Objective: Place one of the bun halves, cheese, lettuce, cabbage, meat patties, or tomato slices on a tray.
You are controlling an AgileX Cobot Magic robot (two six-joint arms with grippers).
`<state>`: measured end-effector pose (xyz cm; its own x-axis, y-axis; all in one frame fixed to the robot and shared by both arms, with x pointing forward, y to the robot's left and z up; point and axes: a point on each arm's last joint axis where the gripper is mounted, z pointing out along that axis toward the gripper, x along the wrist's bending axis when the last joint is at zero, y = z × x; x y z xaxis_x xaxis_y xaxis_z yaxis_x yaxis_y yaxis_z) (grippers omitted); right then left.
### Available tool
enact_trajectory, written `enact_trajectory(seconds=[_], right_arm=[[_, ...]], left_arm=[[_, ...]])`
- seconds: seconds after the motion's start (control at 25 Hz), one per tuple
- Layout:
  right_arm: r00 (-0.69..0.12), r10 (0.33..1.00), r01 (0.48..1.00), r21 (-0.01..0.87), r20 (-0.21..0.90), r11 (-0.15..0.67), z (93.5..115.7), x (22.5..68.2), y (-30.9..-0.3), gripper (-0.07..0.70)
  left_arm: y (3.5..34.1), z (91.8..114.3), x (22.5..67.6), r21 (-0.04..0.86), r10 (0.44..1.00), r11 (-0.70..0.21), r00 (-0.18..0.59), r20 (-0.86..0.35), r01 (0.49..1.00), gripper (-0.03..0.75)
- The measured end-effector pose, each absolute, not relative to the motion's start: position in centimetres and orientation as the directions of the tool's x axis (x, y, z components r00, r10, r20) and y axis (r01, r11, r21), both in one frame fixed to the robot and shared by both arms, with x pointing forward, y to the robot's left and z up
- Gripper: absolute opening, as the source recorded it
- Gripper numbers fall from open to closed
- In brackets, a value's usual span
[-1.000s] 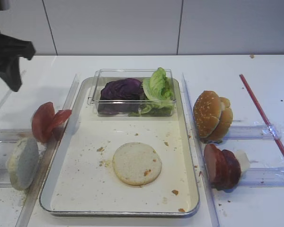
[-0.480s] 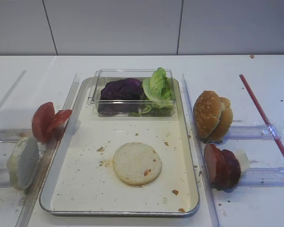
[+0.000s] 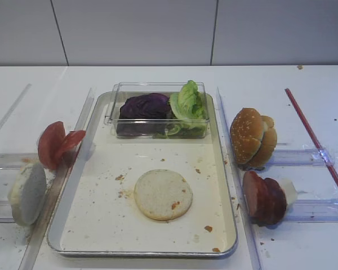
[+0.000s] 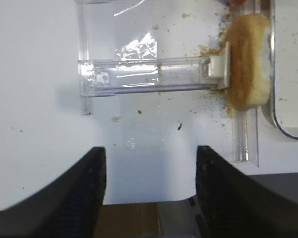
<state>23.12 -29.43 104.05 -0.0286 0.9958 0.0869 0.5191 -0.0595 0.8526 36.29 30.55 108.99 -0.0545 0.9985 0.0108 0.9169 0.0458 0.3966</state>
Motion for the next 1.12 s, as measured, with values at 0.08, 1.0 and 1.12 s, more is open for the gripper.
enact_trajectory(seconds=[0.08,1.0,1.12], right_arm=[[-0.029,0.996,0.519,0.853,0.087,-0.059,104.1,23.1,-29.4,0.531],[-0.029,0.996,0.519,0.853,0.087,-0.059,104.1,23.1,-29.4,0.531],[-0.029,0.996,0.519,0.853,0.087,-0.059,104.1,23.1,-29.4,0.531]], left_arm=[[30.5,109.2,34.2,0.452,0.999,0.029,-0.037,0.009,0.892,0.368],[29.6,104.2,22.9,0.827,0.997,-0.063,0.077,0.024,0.559,0.366],[29.6,104.1,22.7,0.832,0.997,-0.065,0.077,0.026,0.55,0.366]])
